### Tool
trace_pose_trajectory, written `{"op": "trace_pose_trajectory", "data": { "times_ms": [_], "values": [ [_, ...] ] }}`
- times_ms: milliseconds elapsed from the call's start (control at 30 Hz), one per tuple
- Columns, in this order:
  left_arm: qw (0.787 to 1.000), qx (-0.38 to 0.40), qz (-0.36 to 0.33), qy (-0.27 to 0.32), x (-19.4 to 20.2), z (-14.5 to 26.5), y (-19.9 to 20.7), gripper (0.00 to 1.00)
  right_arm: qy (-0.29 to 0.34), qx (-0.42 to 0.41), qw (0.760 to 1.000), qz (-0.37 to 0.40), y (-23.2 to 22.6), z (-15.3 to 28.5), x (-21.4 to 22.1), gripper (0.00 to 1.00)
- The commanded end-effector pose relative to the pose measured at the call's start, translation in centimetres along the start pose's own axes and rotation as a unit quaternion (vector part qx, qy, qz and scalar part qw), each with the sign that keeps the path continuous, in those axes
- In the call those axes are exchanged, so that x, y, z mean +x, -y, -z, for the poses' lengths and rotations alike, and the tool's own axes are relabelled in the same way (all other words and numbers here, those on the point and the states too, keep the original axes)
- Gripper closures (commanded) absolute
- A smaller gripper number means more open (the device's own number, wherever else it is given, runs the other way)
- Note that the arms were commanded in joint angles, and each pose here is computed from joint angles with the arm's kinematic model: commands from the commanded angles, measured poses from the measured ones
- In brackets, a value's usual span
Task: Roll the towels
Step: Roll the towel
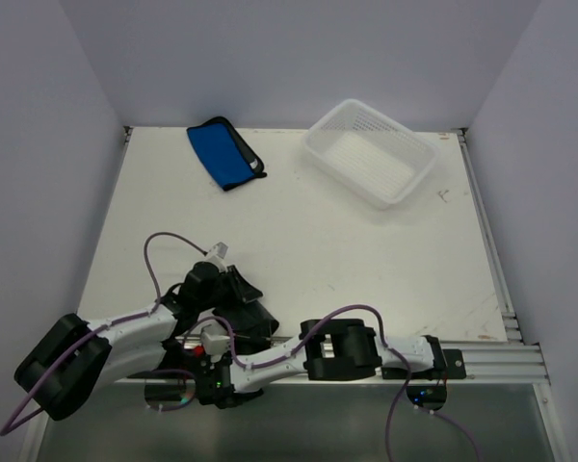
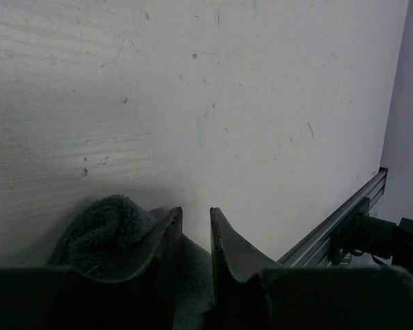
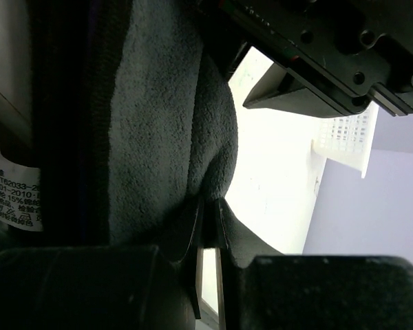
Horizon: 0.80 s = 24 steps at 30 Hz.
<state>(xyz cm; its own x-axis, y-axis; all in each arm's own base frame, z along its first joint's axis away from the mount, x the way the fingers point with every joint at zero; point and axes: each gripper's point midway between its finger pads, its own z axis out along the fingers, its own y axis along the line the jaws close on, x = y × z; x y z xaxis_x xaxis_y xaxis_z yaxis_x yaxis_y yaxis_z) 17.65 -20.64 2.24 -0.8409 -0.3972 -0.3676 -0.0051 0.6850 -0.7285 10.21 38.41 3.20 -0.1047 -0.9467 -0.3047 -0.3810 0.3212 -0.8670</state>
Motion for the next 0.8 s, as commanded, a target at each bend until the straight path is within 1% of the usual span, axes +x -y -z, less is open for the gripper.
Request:
{"op": "trace_pose_trajectory", "data": {
  "times_ms": [0, 67, 100, 167, 200, 300, 400, 500, 633, 700, 733, 767],
  "values": [
    [0.999, -0.03, 0.017, 0.001, 1.3, -0.1, -2.5, 0.73, -0.01, -0.037, 0.997, -0.071, -0.2, 0.0, -0.6, 0.97],
    [0.999, -0.033, 0.023, 0.0, 1.7, -0.1, -3.1, 0.73, -0.012, -0.051, 0.995, -0.087, -0.1, 0.2, -0.5, 0.91],
    [0.999, -0.038, 0.024, 0.001, 1.7, -0.1, -3.4, 0.73, -0.012, -0.057, 0.994, -0.093, -0.1, 0.4, -0.5, 0.83],
    [0.999, -0.044, 0.02, 0.003, 1.8, -0.2, -3.7, 0.73, -0.013, -0.068, 0.992, -0.109, 0.3, 0.7, -0.4, 0.75],
    [0.999, -0.046, 0.018, 0.004, 1.8, -0.2, -3.8, 0.73, -0.013, -0.071, 0.991, -0.114, 0.5, 0.9, -0.3, 0.68],
    [0.998, -0.053, 0.016, 0.007, 1.7, -0.4, -4.0, 0.74, -0.012, -0.073, 0.988, -0.138, 1.4, 1.3, -0.3, 0.58],
    [0.998, -0.06, 0.015, 0.01, 1.7, -0.5, -4.4, 0.74, -0.006, -0.079, 0.983, -0.166, 2.2, 1.6, 0.0, 0.51],
    [0.998, -0.062, 0.015, 0.014, 1.5, -0.6, -4.4, 0.74, -0.001, -0.091, 0.976, -0.197, 2.5, 1.9, -0.3, 0.49],
    [0.998, -0.067, 0.011, 0.019, 1.4, -0.7, -4.6, 0.74, -0.006, -0.105, 0.967, -0.23, 2.7, 2.2, 0.8, 0.49],
    [0.997, -0.068, 0.01, 0.018, 1.4, -0.7, -4.6, 0.74, 0.0, -0.118, 0.956, -0.268, 3.2, 2.6, 0.6, 0.49],
    [0.998, -0.065, 0.009, 0.019, 1.4, -0.8, -4.5, 0.74, -0.003, -0.119, 0.957, -0.265, 3.1, 2.4, 1.7, 0.49],
    [0.998, -0.066, 0.008, 0.018, 1.5, -0.8, -4.5, 0.74, -0.001, -0.129, 0.949, -0.287, 2.8, 2.5, 1.6, 0.49]
  ]
}}
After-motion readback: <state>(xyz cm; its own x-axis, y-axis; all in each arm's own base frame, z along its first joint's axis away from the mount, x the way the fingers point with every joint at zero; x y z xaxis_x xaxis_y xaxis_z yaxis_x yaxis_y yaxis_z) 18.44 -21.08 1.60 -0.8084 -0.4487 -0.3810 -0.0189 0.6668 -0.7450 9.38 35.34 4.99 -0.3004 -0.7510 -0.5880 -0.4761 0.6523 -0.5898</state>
